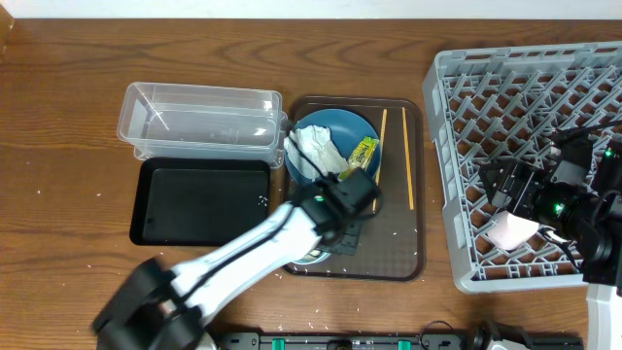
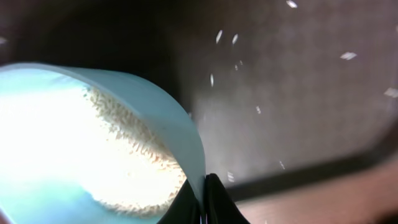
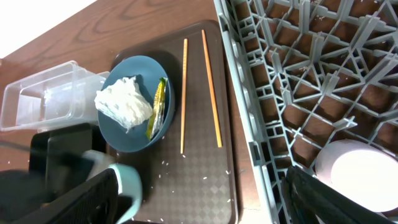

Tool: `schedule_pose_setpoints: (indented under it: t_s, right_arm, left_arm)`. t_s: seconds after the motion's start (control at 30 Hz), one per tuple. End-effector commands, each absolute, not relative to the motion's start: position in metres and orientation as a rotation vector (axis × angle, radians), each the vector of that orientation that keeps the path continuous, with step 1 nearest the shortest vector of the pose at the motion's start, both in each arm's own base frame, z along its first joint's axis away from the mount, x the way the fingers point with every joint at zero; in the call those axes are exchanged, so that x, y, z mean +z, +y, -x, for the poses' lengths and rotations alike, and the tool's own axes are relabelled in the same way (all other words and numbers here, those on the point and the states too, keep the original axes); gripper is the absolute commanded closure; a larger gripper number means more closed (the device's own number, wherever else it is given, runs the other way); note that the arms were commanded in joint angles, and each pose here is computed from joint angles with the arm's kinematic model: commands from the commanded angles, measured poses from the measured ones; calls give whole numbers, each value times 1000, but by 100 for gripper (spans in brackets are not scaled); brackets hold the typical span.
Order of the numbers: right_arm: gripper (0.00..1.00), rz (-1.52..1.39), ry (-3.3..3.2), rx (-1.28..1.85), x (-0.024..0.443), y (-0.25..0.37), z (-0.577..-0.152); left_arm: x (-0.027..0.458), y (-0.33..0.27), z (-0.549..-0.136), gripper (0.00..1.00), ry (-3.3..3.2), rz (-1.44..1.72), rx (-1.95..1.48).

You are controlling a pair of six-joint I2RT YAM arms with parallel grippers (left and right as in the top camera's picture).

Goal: Sort waste into correct bins and load items into the dishwasher rack
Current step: 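Tip the rice bowl over the black tray to dump the rice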

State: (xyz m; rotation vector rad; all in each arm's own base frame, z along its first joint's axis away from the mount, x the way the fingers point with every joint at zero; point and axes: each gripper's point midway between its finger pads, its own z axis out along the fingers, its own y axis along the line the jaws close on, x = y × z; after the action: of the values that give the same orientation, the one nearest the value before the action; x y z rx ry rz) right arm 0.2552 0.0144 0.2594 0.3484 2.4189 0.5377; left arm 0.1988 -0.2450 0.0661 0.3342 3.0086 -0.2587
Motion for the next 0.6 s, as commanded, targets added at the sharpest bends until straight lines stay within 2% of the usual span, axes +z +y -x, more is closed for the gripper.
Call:
schedule_pose_setpoints:
  t_s: [0.0, 0.17, 0.3, 0.57]
  right_arm:
    - [17, -335, 2423, 535, 260, 16, -255]
    - [17, -335, 2423, 535, 260, 16, -255]
    - [18, -336, 2424, 535, 260, 16, -255]
    - [18, -349, 2428, 541, 259, 17, -254]
  left_arm:
    - [116, -228, -214, 94, 2933, -211, -402]
    - [159, -192, -234, 94, 2853, -97, -668]
    - [184, -169, -252, 94, 2764, -16, -1018]
    - [196, -108, -279, 94, 2452, 176, -1553]
